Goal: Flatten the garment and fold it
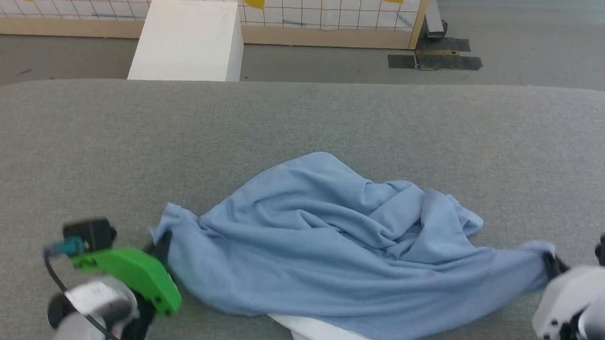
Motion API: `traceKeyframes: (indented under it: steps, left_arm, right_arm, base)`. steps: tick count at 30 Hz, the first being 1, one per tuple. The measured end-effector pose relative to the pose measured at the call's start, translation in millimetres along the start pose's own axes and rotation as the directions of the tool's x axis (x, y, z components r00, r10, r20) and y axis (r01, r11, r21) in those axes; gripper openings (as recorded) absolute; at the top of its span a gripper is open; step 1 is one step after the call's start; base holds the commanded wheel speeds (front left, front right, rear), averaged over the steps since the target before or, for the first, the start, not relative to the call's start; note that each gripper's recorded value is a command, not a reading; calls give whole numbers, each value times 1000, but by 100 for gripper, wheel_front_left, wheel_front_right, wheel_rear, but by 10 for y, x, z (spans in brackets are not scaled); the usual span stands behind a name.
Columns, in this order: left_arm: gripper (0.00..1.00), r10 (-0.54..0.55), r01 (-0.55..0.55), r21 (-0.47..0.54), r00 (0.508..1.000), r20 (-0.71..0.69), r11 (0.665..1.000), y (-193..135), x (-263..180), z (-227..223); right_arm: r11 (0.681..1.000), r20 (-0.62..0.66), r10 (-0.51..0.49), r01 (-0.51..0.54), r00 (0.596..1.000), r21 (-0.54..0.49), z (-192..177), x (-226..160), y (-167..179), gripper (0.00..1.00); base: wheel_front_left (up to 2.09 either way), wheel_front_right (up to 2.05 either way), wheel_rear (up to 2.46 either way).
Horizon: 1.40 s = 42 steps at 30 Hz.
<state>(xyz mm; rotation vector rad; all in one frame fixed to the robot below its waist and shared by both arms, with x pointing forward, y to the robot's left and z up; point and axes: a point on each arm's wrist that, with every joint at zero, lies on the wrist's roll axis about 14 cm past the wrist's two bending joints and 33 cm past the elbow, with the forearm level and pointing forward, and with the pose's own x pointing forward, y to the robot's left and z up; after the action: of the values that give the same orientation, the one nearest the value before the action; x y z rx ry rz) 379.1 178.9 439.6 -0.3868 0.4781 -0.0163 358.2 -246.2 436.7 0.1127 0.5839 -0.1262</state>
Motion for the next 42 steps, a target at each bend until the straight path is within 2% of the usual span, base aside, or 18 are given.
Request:
traceKeyframes:
  steps: [4, 8, 13, 17, 21, 24, 27, 31, 33, 36, 38, 42]
  left_arm:
    - [0, -94, 93, 13, 985, 144, 996, -223, 114, 670]
    - [0, -169, 173, 11, 943, 286, 985, -463, 217, 1380]
    - [0, -188, 190, 43, 864, 467, 981, -648, 362, 2316]
    - [0, -172, 199, 16, 802, 571, 980, -738, 523, 2840]
    - [0, -147, 205, -6, 724, 674, 979, -804, 661, 3292]
    - [0, -125, 218, -23, 642, 756, 976, -830, 699, 3602]
    - [0, -102, 233, -37, 560, 822, 972, -823, 697, 3833]
    - [0, -77, 241, -49, 485, 871, 969, -757, 693, 4002]
    - [0, -75, 250, -53, 475, 877, 967, -723, 697, 4012]
    - [0, -95, 231, -27, 502, 860, 973, -691, 722, 3933]
    - [0, -102, 182, 2, 541, 835, 983, -607, 768, 3783]
    - [0, -76, 75, 34, 670, 738, 997, -301, 901, 3202]
  right_arm:
    - [994, 87, 46, -36, 995, -105, 563, 77, 200, 0]
    - [969, 151, 82, -43, 985, -243, 1175, 188, 313, 0]
    - [934, 253, 111, -14, 961, -357, 2019, 370, 468, 0]
    - [921, 322, 128, 8, 938, -390, 2541, 536, 603, 0]
    - [914, 433, 130, 61, 892, -401, 3095, 659, 696, 0]
    - [911, 533, 138, 105, 835, -399, 3495, 694, 771, 0]
    - [910, 605, 157, 123, 781, -395, 3754, 707, 881, 0]
    - [914, 649, 177, 122, 740, -388, 3900, 770, 975, 0]
    - [920, 638, 183, 99, 748, -379, 3856, 845, 1004, 0]
    - [924, 590, 198, 52, 783, -378, 3664, 971, 1047, 0]
    - [929, 534, 207, 6, 820, -369, 3418, 1091, 1051, 0]
    - [936, 369, 225, -93, 902, -341, 2676, 1311, 1029, 0]
  base:
    - [0, 0, 0]
    - [0, 0, 0]
    - [0, 0, 0]
    - [0, 0, 0]
    - [0, 0, 0]
    - [0, 0, 0]
    - [0, 0, 0]
    - [0, 0, 0]
    - [0, 0, 0]
    - [0, 0, 0]
    - [0, 0, 0]
    - [0, 0, 0]
